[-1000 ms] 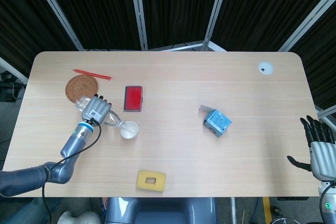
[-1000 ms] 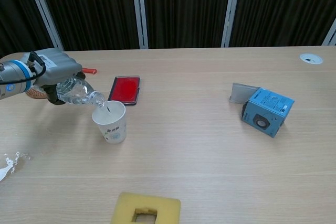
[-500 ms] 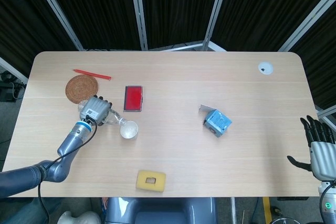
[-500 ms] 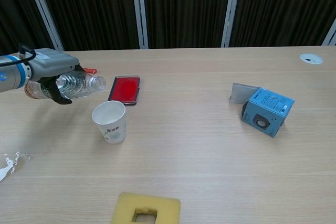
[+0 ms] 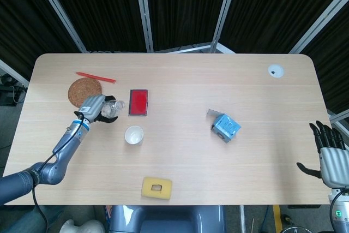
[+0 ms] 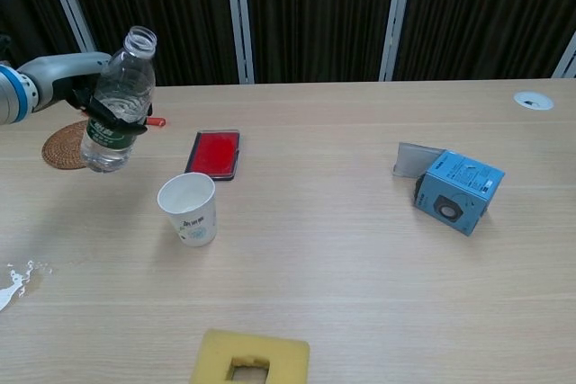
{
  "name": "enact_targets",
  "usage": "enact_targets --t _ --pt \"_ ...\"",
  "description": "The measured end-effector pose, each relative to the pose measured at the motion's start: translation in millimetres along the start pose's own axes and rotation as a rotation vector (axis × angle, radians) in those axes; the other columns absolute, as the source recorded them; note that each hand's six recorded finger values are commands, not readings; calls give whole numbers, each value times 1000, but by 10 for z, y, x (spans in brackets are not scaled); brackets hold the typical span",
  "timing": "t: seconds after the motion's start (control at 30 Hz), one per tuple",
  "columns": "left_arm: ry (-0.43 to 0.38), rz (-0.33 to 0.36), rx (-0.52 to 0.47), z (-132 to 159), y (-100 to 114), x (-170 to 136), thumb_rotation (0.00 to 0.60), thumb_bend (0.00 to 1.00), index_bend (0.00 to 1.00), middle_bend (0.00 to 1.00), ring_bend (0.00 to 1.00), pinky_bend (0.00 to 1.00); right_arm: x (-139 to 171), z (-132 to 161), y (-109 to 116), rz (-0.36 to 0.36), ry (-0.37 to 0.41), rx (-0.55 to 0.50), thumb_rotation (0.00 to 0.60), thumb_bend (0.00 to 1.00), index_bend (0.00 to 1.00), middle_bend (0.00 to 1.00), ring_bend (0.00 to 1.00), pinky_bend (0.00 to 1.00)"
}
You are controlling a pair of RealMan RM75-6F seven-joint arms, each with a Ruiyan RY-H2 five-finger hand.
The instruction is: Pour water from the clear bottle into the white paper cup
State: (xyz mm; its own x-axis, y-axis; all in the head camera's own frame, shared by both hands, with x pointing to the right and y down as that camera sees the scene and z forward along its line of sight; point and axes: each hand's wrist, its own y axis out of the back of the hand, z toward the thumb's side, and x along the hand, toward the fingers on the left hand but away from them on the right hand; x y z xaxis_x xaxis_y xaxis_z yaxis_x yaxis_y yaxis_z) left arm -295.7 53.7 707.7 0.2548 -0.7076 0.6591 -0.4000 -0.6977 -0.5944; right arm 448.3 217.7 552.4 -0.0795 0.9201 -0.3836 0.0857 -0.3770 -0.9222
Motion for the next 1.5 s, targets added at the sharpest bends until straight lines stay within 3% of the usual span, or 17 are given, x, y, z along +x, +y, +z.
enact_targets --t 0.2,0.33,1.03,1.1,1.27,1.37,1.5 --pt "-30 9 -319 -18 -26 37 600 622 624 464 324 403 -8 -6 -20 5 -4 5 600 0 0 0 0 0" --pt "-47 5 -441 -28 -112 88 600 624 623 462 324 399 -14 -16 -26 7 -8 5 600 0 0 0 0 0" --pt "-31 19 -564 -240 -529 253 600 548 610 443 307 385 -38 -51 -54 17 -21 9 600 0 0 0 0 0" --pt "-27 15 -568 -258 -572 257 600 516 608 439 304 382 -38 -50 -54 17 -21 10 600 0 0 0 0 0" --pt "-28 10 -565 -282 -638 262 600 309 567 403 278 361 -39 -51 -59 19 -21 11 600 0 0 0 0 0" --pt "-33 14 -552 -289 -648 260 600 180 440 270 172 285 -41 -50 -59 19 -21 11 600 0 0 0 0 0" --pt "-37 12 -553 -300 -673 248 600 91 298 129 38 185 -40 -48 -55 17 -20 10 600 0 0 0 0 0"
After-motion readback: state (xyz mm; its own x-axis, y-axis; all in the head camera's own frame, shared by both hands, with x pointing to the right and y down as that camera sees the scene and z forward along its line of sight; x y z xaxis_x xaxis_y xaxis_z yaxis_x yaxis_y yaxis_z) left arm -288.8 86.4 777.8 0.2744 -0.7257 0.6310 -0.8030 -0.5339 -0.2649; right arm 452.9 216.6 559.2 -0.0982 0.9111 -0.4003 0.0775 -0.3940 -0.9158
